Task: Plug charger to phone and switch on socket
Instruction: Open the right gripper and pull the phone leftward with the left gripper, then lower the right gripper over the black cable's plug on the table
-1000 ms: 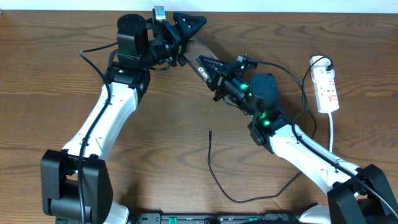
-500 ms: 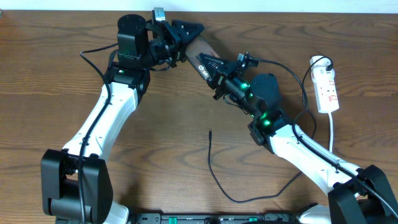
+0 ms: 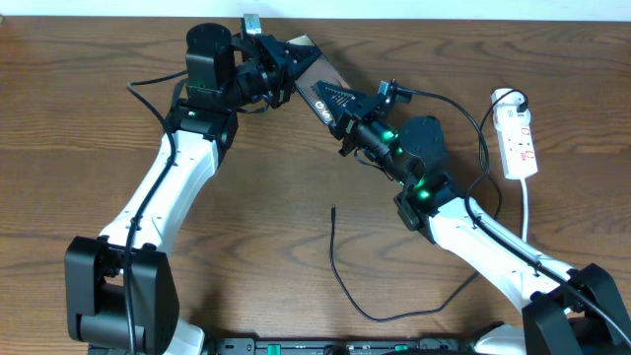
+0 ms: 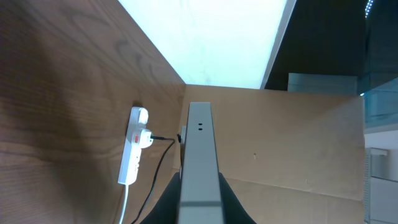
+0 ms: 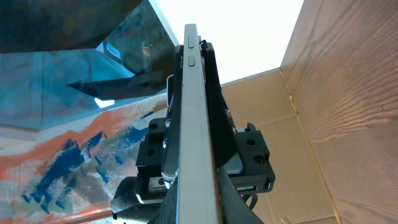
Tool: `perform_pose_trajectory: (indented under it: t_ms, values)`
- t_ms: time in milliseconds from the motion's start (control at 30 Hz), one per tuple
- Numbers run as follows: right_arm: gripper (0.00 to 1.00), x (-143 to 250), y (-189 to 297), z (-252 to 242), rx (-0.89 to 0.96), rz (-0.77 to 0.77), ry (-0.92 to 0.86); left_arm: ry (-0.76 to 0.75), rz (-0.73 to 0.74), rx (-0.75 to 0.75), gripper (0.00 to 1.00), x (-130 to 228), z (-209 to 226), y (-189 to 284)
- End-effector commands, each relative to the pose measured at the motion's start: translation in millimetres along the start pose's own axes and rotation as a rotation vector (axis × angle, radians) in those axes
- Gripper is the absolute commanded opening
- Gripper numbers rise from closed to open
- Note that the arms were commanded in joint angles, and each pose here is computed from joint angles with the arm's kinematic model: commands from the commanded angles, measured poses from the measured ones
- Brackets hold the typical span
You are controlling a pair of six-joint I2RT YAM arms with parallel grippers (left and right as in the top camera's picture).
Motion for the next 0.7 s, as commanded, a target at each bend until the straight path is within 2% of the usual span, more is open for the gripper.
perform_pose_trajectory:
  t_ms: [0,33,67,133,367,667]
  values:
    - [0.19,9,-1,-4,0.035,0.052,-0.031,-0.065,0.029,0.051,0.07,5,-16,2]
    - [0.4,9,-1,-4,0.034,0.052,-0.029,-0.065,0.029,0.051,0.07,5,-16,2]
    - [0.67,9,-1,-4,0.034,0.053,-0.019,-0.065,0.029,0.051,0.07,4,-16,2]
    - [0.98,9,-1,-4,0.034,0.053,-0.013,-0.065,0.029,0.051,0.08,4,-16,2]
    - [0.99,8,0,-3,0.038,0.065,0.021,-0.099,0.009,0.045,0.07,-6,-12,11]
    - [0.99,-10,11,5,0.052,0.179,0.431,-0.297,0.106,0.139,0.07,-45,1,78]
Point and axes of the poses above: each gripper's point midway between its finger pads, its own y axis back along the fingers, its own z axis along the line the jaws close on, x = y × z, the point moved 8 cm from there along y, back along the fingers, and after that the axes turned 8 degrees about -y, right-handed, at the moved point
